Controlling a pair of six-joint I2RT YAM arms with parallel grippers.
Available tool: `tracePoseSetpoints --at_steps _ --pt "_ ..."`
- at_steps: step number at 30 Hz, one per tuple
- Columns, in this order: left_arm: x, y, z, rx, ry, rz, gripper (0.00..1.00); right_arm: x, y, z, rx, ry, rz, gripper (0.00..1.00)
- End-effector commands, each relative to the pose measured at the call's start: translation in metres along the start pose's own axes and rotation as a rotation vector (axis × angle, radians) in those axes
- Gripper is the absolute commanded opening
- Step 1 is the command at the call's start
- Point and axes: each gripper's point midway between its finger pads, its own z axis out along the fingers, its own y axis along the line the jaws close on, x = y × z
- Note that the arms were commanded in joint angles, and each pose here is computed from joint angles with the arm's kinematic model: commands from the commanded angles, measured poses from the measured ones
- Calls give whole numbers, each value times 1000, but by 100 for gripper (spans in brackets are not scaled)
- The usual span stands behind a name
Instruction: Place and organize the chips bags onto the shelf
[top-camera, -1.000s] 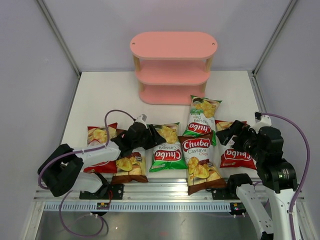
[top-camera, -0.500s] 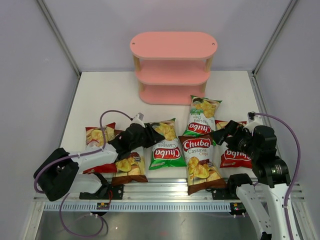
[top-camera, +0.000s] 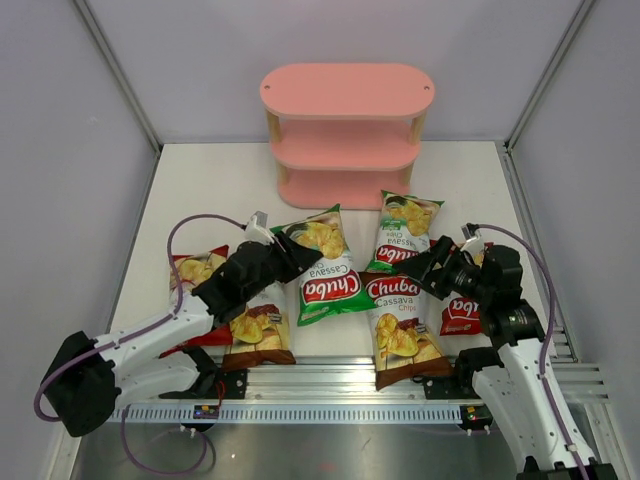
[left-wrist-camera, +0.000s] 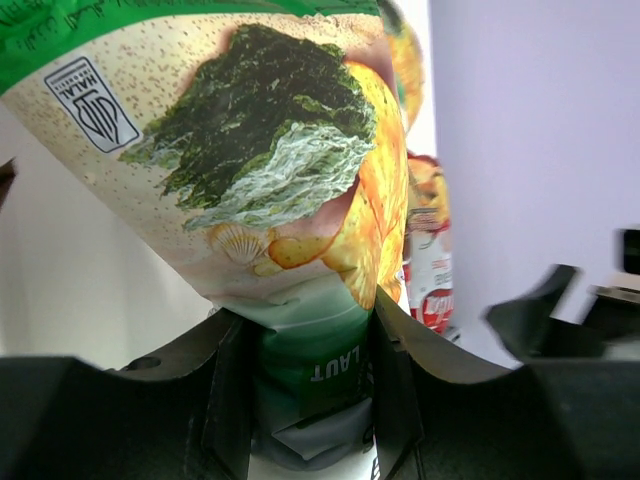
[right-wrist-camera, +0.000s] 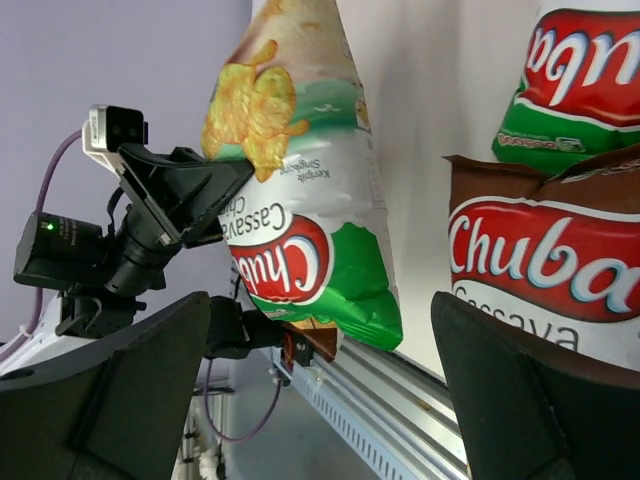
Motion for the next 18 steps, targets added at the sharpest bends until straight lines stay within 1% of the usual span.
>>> tracePoseSetpoints --at_steps 1,3,6,8,9,12,17,18 --pt "-48 -76 -19 195 -129 -34 14 -2 33 5 -191 36 -28 99" --pt "-52 -94 -27 238 -122 -34 14 1 32 9 -204 66 -28 99" --pt "-60 -123 -40 319 -112 -39 14 12 42 10 -276 134 -63 99" --pt "-64 -138 -48 359 -110 -47 13 16 56 8 -353 154 -102 100" --pt "-66 -142 -50 369 -111 -50 13 18 72 3 -423 169 -131 99" --pt "-71 -154 -57 399 -119 -61 12 27 92 -3 -520 201 -166 99" --pt "-78 -167 -62 442 -132 -88 12 29 107 5 -546 212 -206 99" --pt "-73 -171 -64 463 -104 -85 12 27 109 9 -549 191 -215 100"
